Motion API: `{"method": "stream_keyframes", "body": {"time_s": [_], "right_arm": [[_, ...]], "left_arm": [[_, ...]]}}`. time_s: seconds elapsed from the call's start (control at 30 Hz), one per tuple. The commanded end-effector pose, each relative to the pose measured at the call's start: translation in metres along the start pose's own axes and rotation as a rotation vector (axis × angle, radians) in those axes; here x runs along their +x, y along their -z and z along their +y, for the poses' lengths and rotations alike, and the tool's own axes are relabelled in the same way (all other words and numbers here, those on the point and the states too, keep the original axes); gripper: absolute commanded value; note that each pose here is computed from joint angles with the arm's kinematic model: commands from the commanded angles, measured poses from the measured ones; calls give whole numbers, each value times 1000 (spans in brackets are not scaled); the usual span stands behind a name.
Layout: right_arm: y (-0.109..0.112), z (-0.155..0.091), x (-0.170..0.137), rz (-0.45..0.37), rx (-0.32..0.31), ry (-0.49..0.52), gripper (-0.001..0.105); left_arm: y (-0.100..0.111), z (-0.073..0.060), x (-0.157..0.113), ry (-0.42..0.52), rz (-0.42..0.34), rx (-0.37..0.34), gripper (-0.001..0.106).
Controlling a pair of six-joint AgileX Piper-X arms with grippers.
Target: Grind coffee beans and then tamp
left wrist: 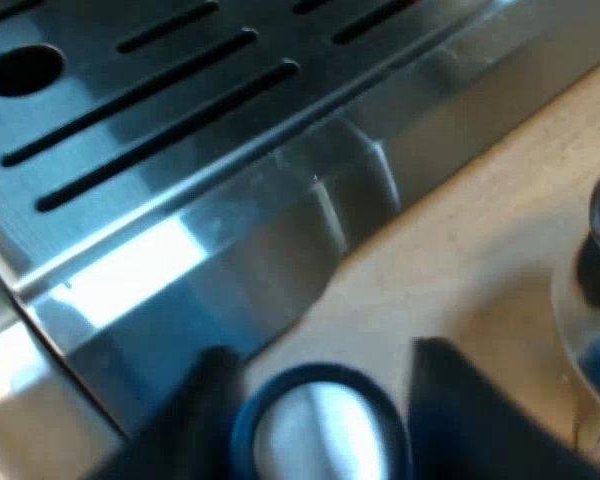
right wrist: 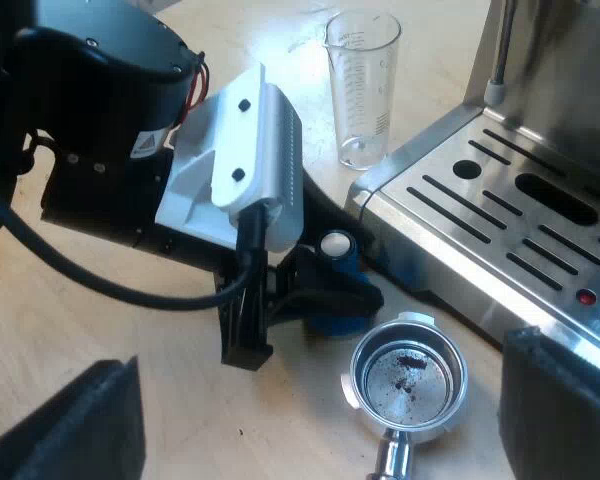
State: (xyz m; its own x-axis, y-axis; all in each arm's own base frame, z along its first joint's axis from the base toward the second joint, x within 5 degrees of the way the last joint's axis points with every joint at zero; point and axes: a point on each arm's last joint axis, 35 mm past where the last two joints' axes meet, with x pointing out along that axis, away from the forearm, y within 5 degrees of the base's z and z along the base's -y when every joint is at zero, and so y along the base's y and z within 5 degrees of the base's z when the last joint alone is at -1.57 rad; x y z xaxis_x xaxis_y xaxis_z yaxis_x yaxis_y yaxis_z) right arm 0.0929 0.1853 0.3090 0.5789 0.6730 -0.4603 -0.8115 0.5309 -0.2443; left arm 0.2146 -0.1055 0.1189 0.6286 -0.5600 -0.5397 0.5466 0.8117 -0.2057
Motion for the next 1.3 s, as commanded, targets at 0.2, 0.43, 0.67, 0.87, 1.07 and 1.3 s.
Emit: {"method": "stream_keyframes", "body": {"time_s": [0.2,0.43,0.67,0.87,1.07,1.3], "right_arm": [[-4,-2,-3,-24,-11,0,74],[-4,-2,-3,-19,-12,0,74],[1,-1,-3,22,-17,-7,74],[5,0,-3,64,-24,-13,74],[7,0,-3,80,-36,-16,74],[9,-1,-3,90,-35,-12,74]], "left_arm": [[-8,-1,-3,1,-34,4,1],[-34,-10,-27,11,-154,36,1],[-45,-17,-52,13,-184,44,1],[-60,-27,-83,21,-280,69,1],[-61,-33,-107,28,-298,75,1],[-60,-39,-130,33,-327,83,1]]}}
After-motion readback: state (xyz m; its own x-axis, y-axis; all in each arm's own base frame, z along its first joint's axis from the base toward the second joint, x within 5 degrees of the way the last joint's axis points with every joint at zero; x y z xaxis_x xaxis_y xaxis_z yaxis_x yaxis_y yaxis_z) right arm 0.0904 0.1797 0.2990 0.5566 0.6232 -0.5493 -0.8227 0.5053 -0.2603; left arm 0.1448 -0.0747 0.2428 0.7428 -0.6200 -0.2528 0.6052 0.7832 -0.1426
